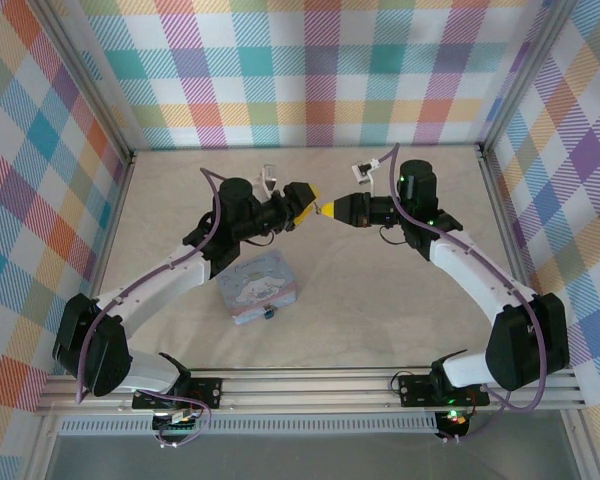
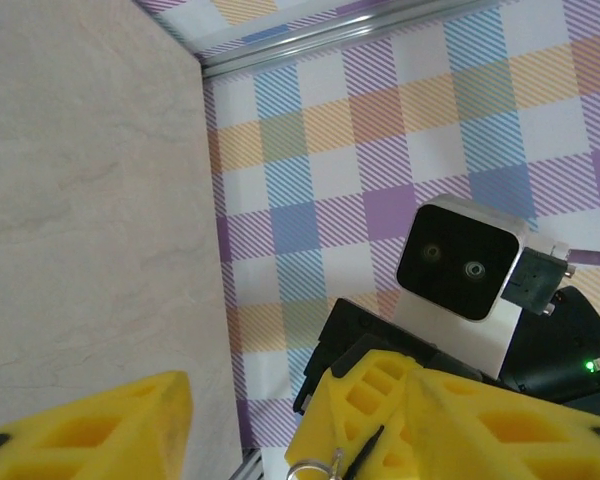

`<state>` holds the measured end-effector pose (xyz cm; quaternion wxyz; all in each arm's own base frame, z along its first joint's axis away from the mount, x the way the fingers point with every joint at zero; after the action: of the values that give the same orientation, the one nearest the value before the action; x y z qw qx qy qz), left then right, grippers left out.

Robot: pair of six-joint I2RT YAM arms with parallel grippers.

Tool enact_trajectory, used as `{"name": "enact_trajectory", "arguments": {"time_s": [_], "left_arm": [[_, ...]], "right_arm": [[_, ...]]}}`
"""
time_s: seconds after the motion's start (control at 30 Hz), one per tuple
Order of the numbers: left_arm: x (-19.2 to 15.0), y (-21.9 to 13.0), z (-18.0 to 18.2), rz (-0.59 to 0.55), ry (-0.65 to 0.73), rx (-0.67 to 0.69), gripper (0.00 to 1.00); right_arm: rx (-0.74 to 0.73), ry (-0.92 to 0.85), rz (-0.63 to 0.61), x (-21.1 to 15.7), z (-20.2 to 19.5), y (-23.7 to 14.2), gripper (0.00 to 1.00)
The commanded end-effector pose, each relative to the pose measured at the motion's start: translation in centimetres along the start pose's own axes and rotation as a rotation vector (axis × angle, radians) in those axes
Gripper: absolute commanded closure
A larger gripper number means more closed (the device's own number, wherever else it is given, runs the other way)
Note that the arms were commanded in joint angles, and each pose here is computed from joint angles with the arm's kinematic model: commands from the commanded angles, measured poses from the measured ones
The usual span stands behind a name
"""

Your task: Unlock the padlock with the key

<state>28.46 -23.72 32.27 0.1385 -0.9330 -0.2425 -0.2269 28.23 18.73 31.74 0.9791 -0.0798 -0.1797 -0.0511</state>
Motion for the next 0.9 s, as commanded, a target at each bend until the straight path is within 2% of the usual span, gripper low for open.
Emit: {"name": "enact_trajectory", "arguments": {"time_s": [0.0,0.47,0.6,0.67,0.87], "left_arm": [[0.5,0.2,-1.9,-0.007,0.048,-0.080,0.51],[0.4,-0.1,-1.9,-0.013,0.068,-0.057,1.00],[0.4,-0.7,-2.0,-0.022,0.097,-0.024,1.00],[0.4,-1.0,-2.0,-0.028,0.113,-0.005,1.00],[0.5,-1.5,-2.2,-0.035,0.147,0.026,1.00]], "right_arm": [[0.043,-0.024,0.014,-0.2,1.0,0.1,1.00],[0.030,0.009,-0.004,-0.1,0.3,0.4,1.00],[-0.007,0.001,-0.025,-0.3,0.2,0.1,0.98],[-0.029,-0.007,-0.040,-0.5,0.2,-0.1,0.89],[-0.072,-0.029,-0.069,-1.1,0.3,-0.6,0.74]]}}
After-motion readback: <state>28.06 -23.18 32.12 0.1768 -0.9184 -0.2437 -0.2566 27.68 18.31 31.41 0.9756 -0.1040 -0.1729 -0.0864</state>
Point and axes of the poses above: each hand's point on the last joint's axis, 136 mm out from that joint toward the fingers, its own y axis out along the fingers, its own z axis along the line the jaws close on, x = y × z, the point moved 9 cm from there along -y, back along the fingers, and after that the axes turned 14 degrees about y, right-handed, at the moved point
